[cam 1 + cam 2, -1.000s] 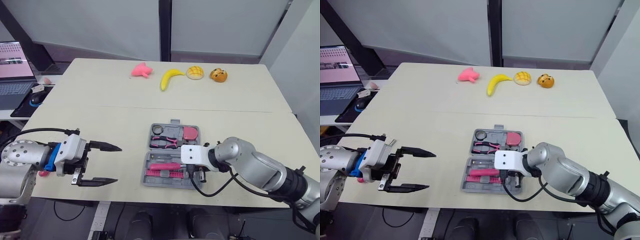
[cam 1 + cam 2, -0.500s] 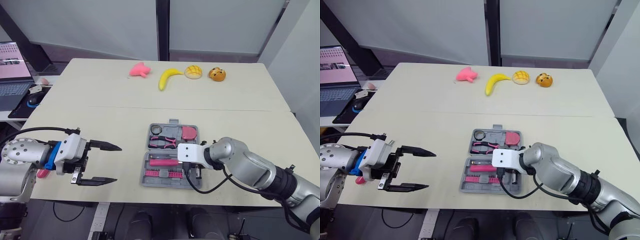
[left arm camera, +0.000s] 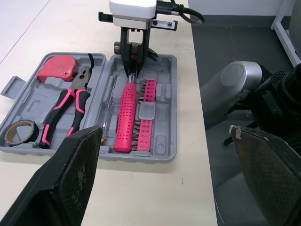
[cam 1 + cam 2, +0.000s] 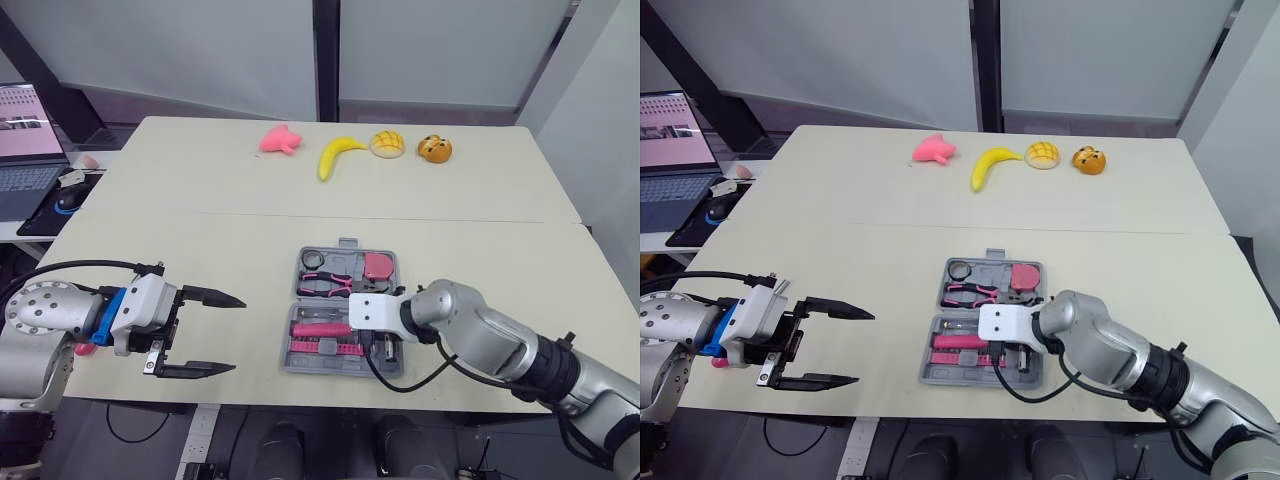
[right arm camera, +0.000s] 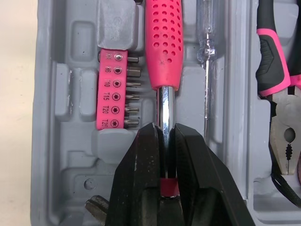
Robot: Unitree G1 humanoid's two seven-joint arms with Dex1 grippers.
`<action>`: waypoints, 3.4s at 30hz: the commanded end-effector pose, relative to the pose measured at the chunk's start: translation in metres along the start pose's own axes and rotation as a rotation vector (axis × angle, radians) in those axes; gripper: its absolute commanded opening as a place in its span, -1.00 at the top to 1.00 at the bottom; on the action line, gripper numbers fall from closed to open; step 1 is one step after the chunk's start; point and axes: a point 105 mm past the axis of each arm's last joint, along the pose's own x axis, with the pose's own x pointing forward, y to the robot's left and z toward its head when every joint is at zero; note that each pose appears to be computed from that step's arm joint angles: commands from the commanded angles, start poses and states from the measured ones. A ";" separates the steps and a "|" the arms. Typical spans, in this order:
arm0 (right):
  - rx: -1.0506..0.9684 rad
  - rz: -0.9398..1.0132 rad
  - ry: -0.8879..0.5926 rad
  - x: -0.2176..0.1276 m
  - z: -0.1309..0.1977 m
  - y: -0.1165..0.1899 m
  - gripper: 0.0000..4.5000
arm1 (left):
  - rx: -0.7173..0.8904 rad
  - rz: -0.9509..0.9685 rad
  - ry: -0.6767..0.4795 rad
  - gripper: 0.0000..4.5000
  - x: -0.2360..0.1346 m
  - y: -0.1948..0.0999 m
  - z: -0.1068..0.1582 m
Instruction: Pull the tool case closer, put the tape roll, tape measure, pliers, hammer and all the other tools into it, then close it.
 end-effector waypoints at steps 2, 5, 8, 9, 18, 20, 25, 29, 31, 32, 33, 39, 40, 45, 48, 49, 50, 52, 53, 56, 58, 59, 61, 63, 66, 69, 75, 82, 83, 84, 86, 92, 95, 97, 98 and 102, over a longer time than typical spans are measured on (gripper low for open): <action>-0.030 -0.029 -0.033 -0.001 0.009 -0.003 0.90 | 0.017 -0.009 0.009 -1.00 0.001 0.000 0.003; -0.029 -0.034 -0.033 0.000 0.009 -0.003 0.90 | 0.016 -0.009 0.010 -1.00 0.001 0.000 0.003; -0.026 -0.039 -0.035 0.000 0.009 -0.004 0.90 | 0.013 -0.010 0.011 -1.00 0.001 -0.001 0.002; -0.024 -0.040 -0.036 0.000 0.010 -0.004 0.90 | 0.011 -0.011 0.011 -1.00 0.001 -0.001 0.002; -0.011 -0.020 -0.049 0.004 0.011 0.001 0.90 | 0.008 -0.008 0.017 -1.00 0.000 -0.002 -0.001; -0.013 -0.019 -0.049 0.005 0.011 0.001 0.90 | 0.007 -0.008 0.017 -1.00 0.000 -0.003 -0.001; -0.025 -0.057 -0.063 -0.002 0.012 -0.007 0.36 | 0.000 -0.012 0.018 -1.00 0.001 -0.006 -0.003; -0.024 -0.081 -0.126 -0.013 0.019 -0.016 0.36 | 0.002 -0.013 0.015 -1.00 0.003 -0.005 -0.004; 0.003 -0.059 -0.218 -0.021 0.030 -0.016 0.36 | 0.006 -0.012 0.011 -1.00 0.005 -0.004 -0.004; 0.013 -0.049 -0.265 -0.024 0.036 -0.015 0.36 | 0.008 -0.012 0.010 -1.00 0.005 -0.004 -0.004; 0.015 -0.036 -0.314 -0.027 0.041 -0.014 0.36 | 0.011 -0.012 0.009 -1.00 0.006 -0.003 -0.004; -0.008 -0.036 -0.521 -0.022 0.049 -0.013 0.56 | 0.034 -0.003 0.005 -1.00 0.007 0.002 -0.003; 0.000 -0.041 -0.536 -0.019 0.047 -0.015 0.61 | 0.036 -0.003 0.005 -1.00 0.007 0.003 -0.003; -0.024 -0.041 -0.536 -0.005 0.037 -0.016 0.97 | 0.043 0.004 0.004 -1.00 0.006 0.006 -0.003; -0.005 -0.026 -0.537 0.004 0.034 -0.012 0.97 | 0.044 0.007 0.004 -1.00 0.006 0.005 -0.003; -0.002 -0.025 -0.528 0.008 0.031 -0.011 0.97 | 0.044 0.008 0.004 -1.00 0.006 0.005 -0.003; -0.001 -0.025 -0.517 0.012 0.029 -0.011 0.97 | 0.043 0.009 0.004 -1.00 0.007 0.005 -0.003; -0.025 -0.025 -0.464 0.020 0.021 -0.009 0.97 | 0.041 0.010 0.004 -1.00 0.006 0.005 -0.004; -0.039 -0.023 -0.439 0.023 0.017 -0.009 0.97 | 0.041 0.011 0.005 -1.00 0.006 0.005 -0.004; -0.056 -0.034 -0.400 0.027 0.014 -0.010 0.97 | 0.041 0.014 0.007 -1.00 0.006 0.006 -0.004; -0.067 -0.022 -0.366 0.030 0.010 -0.007 0.97 | 0.041 0.017 0.007 -1.00 0.006 0.006 -0.005; -0.066 -0.013 -0.342 0.032 0.006 -0.005 0.97 | 0.041 0.018 0.006 -1.00 0.007 0.006 -0.005; -0.055 -0.007 -0.317 0.035 0.003 -0.003 0.97 | 0.040 0.019 0.005 -1.00 0.007 0.006 -0.005; -0.064 0.030 -0.286 0.037 -0.001 0.004 0.97 | 0.039 0.019 0.004 -1.00 0.007 0.006 -0.005; -0.061 0.041 -0.273 0.041 -0.003 0.008 0.97 | 0.038 0.020 0.003 -1.00 0.008 0.006 -0.006; -0.068 0.043 -0.270 0.042 -0.004 0.010 0.97 | 0.039 0.021 0.004 -1.00 0.008 0.005 -0.006; -0.055 0.007 -0.343 0.035 0.005 0.002 0.97 | 0.038 0.033 0.000 -1.00 0.008 0.005 -0.006; -0.001 -0.091 -0.591 -0.024 0.021 -0.028 0.80 | -0.051 0.140 0.014 -1.00 -0.010 0.014 -0.007; 0.015 -0.096 -0.613 -0.038 0.018 -0.032 0.72 | -0.092 0.179 0.018 -1.00 -0.018 0.018 -0.008; 0.025 -0.099 -0.625 -0.048 0.015 -0.034 0.63 | -0.123 0.210 0.021 -1.00 -0.024 0.021 -0.009; 0.049 -0.117 -0.628 -0.072 0.001 -0.040 0.43 | -0.200 0.300 0.048 -1.00 -0.045 0.028 -0.013; 0.189 -0.244 -0.544 -0.125 -0.056 -0.059 -0.14 | -0.414 0.618 0.100 -1.00 -0.127 0.037 -0.027; 0.266 -0.268 -0.516 -0.152 -0.083 -0.057 -0.49 | -0.484 0.760 0.136 -1.00 -0.168 0.029 -0.043; 0.317 -0.290 -0.501 -0.167 -0.098 -0.054 -0.77 | -0.533 0.838 0.170 -1.00 -0.192 0.019 -0.056; 0.347 -0.307 -0.483 -0.176 -0.109 -0.053 -0.94 | -0.559 0.888 0.200 -1.00 -0.207 0.013 -0.063; 0.461 -0.350 -0.442 -0.199 -0.141 -0.045 -0.99 | -0.607 1.032 0.273 -1.00 -0.243 0.000 -0.072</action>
